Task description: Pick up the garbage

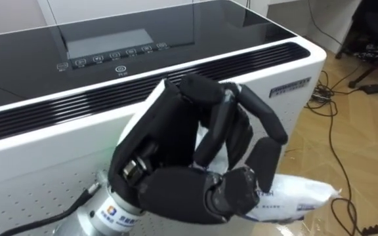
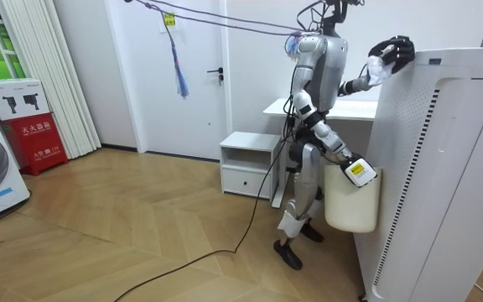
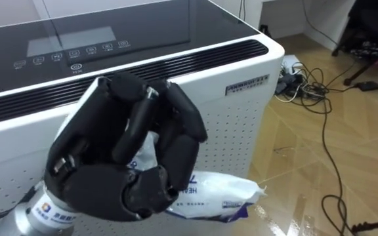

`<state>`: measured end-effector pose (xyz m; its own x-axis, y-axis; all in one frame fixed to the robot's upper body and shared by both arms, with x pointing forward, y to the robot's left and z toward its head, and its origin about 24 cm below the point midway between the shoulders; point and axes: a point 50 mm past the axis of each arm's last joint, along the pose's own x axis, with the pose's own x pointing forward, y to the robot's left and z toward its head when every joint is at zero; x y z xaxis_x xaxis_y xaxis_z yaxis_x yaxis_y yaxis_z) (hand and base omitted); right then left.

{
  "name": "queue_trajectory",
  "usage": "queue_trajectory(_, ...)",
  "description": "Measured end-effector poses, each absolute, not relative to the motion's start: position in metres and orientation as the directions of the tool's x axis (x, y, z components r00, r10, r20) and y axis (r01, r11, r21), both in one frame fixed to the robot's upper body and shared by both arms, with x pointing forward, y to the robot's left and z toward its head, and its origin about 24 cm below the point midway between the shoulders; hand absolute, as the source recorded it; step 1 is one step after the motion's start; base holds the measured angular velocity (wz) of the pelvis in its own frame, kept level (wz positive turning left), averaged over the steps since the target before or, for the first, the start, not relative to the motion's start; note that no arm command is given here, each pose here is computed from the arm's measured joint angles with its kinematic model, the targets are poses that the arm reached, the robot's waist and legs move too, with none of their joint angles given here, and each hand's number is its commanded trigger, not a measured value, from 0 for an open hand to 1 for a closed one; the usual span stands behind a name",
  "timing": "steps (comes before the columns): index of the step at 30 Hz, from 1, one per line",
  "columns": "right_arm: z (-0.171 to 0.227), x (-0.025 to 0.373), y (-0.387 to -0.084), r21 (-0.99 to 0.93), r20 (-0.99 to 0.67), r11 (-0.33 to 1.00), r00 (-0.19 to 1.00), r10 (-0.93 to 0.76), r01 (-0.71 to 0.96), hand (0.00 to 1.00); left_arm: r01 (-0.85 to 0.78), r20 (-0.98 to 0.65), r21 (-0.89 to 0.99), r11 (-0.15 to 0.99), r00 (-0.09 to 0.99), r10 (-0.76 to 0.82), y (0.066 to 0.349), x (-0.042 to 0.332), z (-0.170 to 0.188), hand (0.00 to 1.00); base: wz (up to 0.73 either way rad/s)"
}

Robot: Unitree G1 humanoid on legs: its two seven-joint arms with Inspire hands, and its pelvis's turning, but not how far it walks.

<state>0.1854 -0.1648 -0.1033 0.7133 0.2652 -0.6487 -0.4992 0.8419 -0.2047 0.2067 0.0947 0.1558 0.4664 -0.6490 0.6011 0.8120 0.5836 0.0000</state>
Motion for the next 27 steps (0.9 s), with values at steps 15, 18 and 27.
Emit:
queue_trajectory(15, -0.104, 0.194, -0.169, -0.218, -0.678, 0.841, 0.696, 0.234, -0.496, 1.0, 0.813, 0.201, -0.162, 0.56, 0.582, -0.788, 0.1, 0.207, 0.059, 1.0, 0.06)
queue_trajectory(18, -0.103, 0.198, -0.167, -0.222, -0.675, 0.836, 0.698, 0.24, -0.503, 1.0, 0.803, 0.135, -0.188, 0.566, 0.592, -0.795, 0.1, 0.207, 0.044, 0.58, 0.0)
queue_trajectory(27, -0.106, 0.197, -0.165, -0.22, -0.689, 0.825, 0.681, 0.246, -0.521, 1.0, 0.783, 0.036, -0.243, 0.572, 0.597, -0.802, 0.1, 0.203, 0.018, 0.0, 0.05)
